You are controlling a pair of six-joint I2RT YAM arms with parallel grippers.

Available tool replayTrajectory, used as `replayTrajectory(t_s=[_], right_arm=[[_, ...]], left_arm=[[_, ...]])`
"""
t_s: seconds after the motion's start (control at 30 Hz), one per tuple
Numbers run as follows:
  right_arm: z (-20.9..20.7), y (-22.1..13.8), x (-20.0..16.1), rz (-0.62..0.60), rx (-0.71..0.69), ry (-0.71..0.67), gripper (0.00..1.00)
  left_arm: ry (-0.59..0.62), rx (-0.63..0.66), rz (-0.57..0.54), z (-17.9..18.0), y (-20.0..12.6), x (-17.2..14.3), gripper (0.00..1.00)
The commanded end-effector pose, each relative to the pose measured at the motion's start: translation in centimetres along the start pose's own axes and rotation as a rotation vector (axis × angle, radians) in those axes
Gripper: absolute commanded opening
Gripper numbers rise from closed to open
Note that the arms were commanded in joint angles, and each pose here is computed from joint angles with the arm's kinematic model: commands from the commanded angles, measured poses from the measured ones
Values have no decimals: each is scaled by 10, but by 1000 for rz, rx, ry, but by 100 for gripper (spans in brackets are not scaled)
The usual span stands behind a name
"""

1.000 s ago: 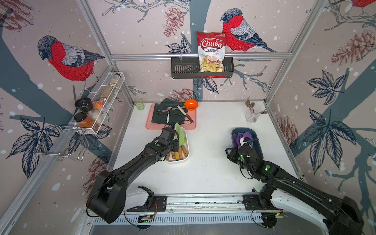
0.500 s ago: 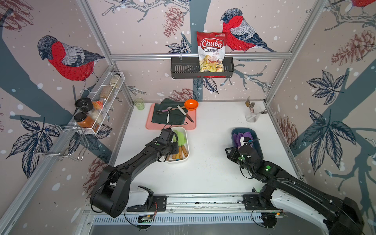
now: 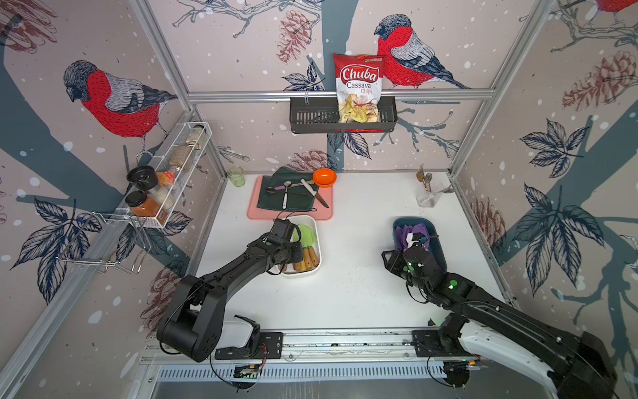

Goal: Sort the small shovels by color and place them into the storage box
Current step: Place the shovel in the storage box, then move the storage box to the center of the board.

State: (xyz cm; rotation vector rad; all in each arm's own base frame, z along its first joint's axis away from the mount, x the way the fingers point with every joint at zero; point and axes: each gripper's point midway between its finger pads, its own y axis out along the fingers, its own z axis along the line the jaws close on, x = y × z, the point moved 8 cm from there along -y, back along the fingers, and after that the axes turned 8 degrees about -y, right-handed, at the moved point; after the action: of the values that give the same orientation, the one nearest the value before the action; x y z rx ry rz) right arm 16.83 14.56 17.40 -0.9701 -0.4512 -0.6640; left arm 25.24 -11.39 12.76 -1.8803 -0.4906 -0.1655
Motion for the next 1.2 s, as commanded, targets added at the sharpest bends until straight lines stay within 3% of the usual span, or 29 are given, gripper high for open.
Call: replayTrajectory(t_s=[0.0, 0.13, 0.37, 0.53, 0.67, 0.9, 1.17], right_arm=[[5, 0, 3, -15, 25, -4, 51], [6, -1, 7, -22, 25, -17, 52], [-10, 1, 37, 22, -69, -89, 55], [-50, 6, 68, 61, -152, -81, 56], [-72, 14, 84, 98, -157, -64, 56], [-61, 43, 83, 173, -37, -109, 55], [-52, 79, 72, 274, -52, -177, 55]], left_arm=[[-12, 5, -22, 1, -2, 6, 36], [8, -16, -71, -2, -12, 14, 45], [70, -30, -278, 3, -45, 37, 63], [55, -57, -377, 19, -59, 45, 63], [38, -53, -390, 28, -61, 45, 63], [36, -44, -394, 31, -58, 47, 65], [14, -28, -384, 39, -52, 46, 64]])
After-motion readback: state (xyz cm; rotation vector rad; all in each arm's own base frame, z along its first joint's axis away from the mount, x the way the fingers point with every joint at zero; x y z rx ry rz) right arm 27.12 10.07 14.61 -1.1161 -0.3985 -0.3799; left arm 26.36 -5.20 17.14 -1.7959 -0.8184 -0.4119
